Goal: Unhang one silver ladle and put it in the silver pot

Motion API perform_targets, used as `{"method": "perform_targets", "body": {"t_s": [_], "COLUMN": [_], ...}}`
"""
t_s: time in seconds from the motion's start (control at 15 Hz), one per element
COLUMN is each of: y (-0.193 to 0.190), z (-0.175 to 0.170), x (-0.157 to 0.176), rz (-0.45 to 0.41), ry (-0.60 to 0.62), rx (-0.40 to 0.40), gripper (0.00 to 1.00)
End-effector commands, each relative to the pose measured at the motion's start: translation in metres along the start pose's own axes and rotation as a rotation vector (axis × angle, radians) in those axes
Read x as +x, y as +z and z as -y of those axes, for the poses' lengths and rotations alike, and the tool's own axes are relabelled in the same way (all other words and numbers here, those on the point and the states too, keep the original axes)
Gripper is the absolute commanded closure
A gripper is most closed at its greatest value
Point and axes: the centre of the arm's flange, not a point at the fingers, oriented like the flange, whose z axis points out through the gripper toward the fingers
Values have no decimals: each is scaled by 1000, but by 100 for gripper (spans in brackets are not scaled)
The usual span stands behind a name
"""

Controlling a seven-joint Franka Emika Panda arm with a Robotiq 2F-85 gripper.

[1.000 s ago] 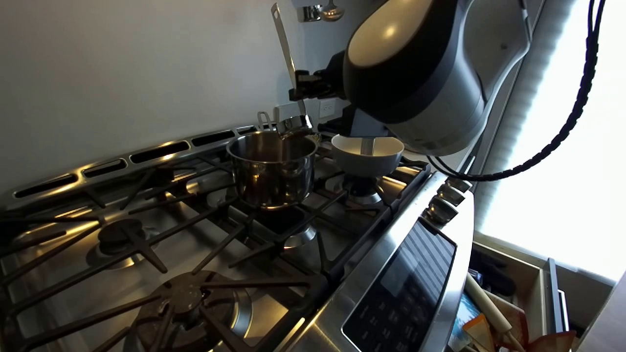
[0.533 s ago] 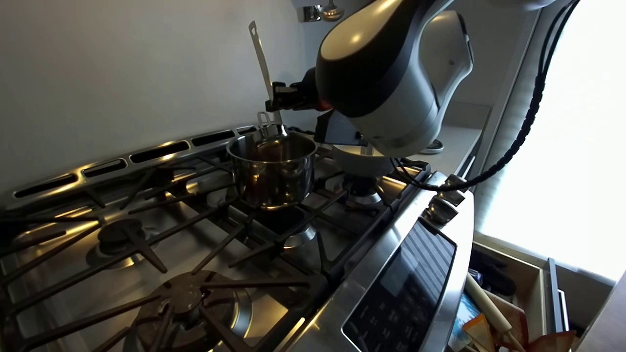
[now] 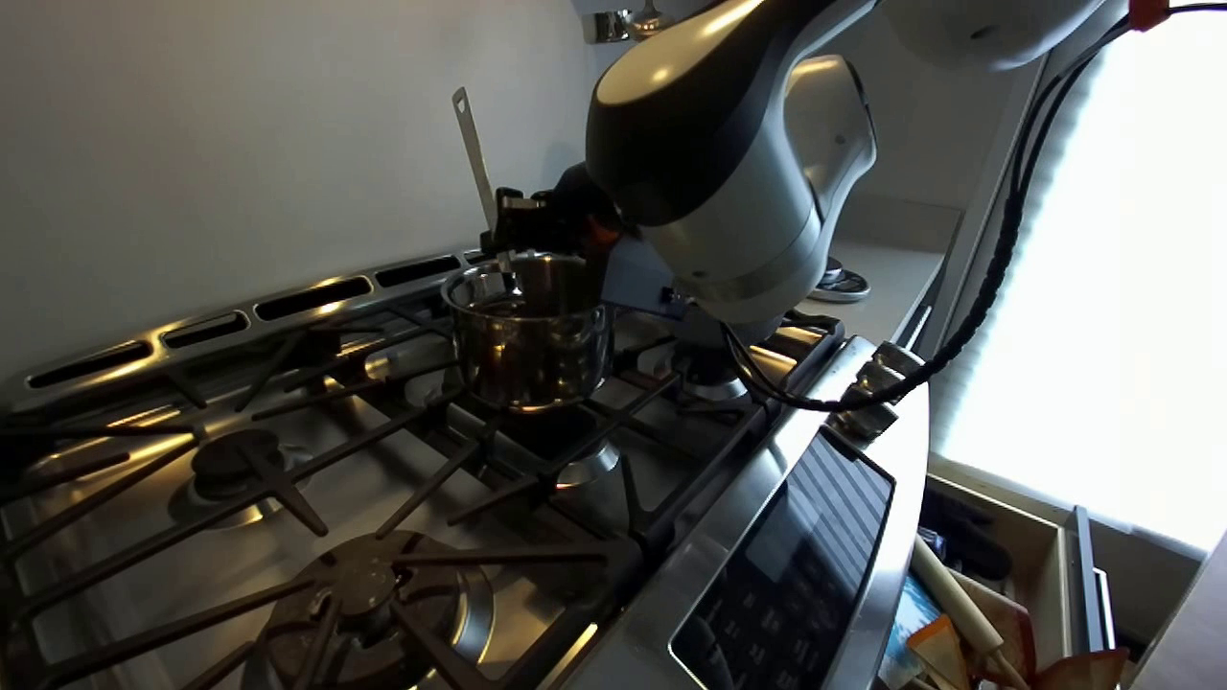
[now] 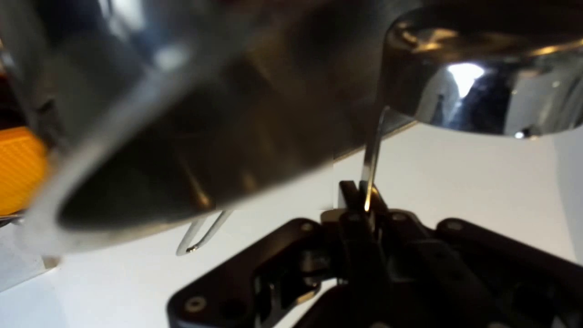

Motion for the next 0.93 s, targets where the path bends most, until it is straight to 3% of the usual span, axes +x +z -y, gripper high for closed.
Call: {"method": "perform_targets", "body": {"t_s": [0.0,0.2,0.27,0.4,0.87], "y": [10,8,8,7,-7], "z": [5,5,6,6,18], "x": [-8,-7,-7,-4,22], "rz": [33,43,44,44,19], "ry": [68,77,78,83,22], "rx": [19,7,1,-7,-50], "gripper": [99,99,71,64,10]}}
